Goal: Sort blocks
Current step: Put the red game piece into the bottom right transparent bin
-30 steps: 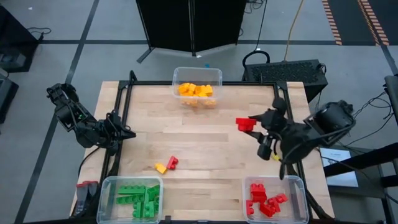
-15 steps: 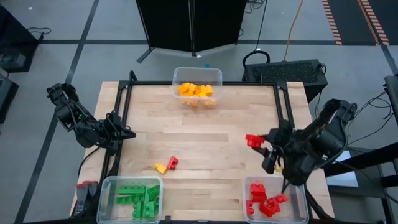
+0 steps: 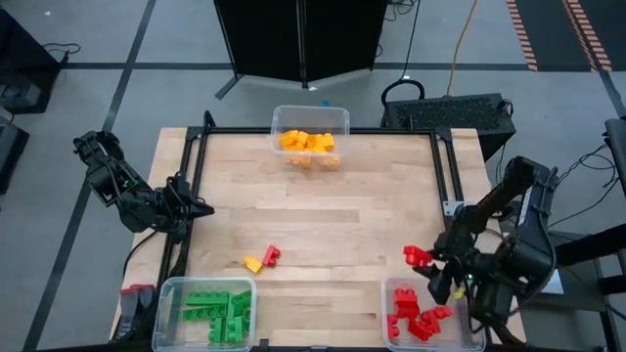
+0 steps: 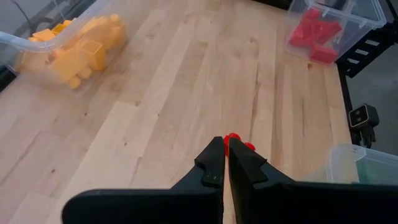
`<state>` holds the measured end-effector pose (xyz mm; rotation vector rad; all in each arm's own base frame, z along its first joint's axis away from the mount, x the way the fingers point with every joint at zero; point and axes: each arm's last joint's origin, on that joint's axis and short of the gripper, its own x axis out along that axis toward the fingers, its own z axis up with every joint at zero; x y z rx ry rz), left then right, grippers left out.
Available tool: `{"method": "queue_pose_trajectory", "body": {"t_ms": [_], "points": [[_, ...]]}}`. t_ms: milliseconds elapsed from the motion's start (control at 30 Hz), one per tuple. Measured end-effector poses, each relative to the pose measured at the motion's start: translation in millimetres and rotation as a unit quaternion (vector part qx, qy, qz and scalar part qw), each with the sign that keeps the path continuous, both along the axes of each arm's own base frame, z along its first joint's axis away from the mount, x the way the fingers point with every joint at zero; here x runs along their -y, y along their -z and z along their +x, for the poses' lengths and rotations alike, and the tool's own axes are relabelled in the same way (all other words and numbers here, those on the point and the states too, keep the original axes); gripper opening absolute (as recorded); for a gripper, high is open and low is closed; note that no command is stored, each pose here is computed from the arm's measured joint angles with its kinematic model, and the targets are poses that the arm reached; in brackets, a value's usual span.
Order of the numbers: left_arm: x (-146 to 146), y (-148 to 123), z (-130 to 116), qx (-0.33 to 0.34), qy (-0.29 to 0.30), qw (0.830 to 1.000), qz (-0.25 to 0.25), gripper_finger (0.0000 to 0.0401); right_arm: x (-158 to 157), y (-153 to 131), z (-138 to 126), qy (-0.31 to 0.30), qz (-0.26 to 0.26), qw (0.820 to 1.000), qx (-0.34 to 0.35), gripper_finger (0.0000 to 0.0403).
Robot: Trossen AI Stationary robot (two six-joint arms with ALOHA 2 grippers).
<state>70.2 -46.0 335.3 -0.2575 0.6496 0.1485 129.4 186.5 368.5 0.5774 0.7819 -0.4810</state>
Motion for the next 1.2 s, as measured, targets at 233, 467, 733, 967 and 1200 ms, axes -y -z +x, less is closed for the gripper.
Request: {"method": "queue_pose_trajectory", "body": {"t_ms": [233,467,733,967,1200], "points": [[0.5,-0.7,0.6,0.005,-0.002,1.0,-0.003,0.0003,-24.6,11.3,-13.3,0.003,0.068,0.996,-0.051,0.0178],[0.5,-1.6,1.3,0.014,-0.007,1.0,0.0,0.0003,-49.6,25.5,-21.0,0.024,0.119,0.988,-0.099,0.0178],[0.4,-1.7,1.3,0.015,-0.008,1.0,0.001,0.0003,-70.1,43.6,-19.8,0.038,0.143,0.972,-0.184,0.0178],[0.3,-1.7,1.3,0.016,-0.009,1.0,0.002,0.0003,-76.9,52.7,-19.5,0.049,0.144,0.96,-0.236,0.0178],[0.3,-1.7,1.3,0.016,-0.009,1.0,0.003,0.0003,-76.6,53.7,-19.6,0.072,0.149,0.957,-0.241,0.0178]]}}
